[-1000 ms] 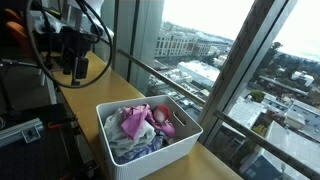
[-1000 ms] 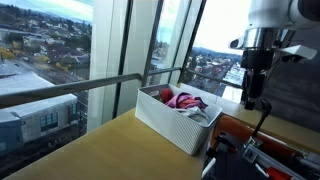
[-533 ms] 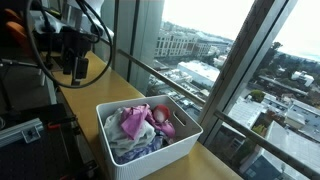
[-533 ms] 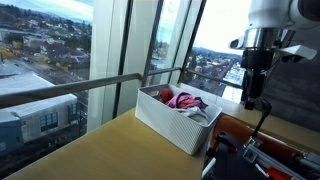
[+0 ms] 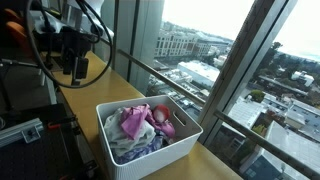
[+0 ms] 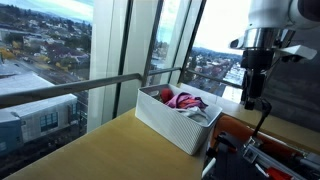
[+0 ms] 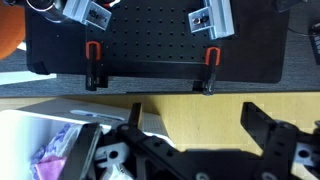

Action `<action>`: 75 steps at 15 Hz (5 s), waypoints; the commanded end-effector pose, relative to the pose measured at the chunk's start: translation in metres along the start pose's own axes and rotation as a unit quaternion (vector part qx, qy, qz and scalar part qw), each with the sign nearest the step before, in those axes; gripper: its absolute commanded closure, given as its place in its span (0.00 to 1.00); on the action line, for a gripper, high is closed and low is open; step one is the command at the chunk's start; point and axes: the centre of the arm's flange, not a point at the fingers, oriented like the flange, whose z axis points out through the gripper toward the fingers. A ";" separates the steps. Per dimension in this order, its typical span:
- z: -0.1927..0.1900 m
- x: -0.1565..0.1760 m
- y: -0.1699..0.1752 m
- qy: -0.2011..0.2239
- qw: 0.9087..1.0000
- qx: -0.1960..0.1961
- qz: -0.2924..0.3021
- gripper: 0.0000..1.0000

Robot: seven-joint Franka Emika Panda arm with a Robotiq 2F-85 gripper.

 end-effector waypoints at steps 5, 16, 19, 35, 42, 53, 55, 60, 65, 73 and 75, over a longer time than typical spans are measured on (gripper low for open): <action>0.000 0.000 0.000 0.000 1.000 0.000 0.000 0.00; -0.014 0.053 0.023 0.055 0.998 0.001 0.031 0.00; -0.033 0.091 0.046 0.119 0.992 -0.001 0.043 0.00; 0.151 0.200 0.168 0.107 0.988 -0.036 0.102 0.00; 0.207 0.223 0.169 0.042 0.992 -0.013 0.116 0.42; 0.024 0.172 0.183 0.035 0.989 0.009 0.143 1.00; -0.022 0.159 0.180 0.047 0.988 0.013 0.143 0.99; -0.139 0.126 0.157 0.096 0.985 0.025 0.142 0.99; -0.245 0.107 0.080 0.178 0.978 0.022 0.104 0.99; -0.385 0.078 -0.099 0.304 0.952 0.007 0.028 0.99; -0.415 0.065 -0.144 0.327 0.945 0.005 0.013 0.99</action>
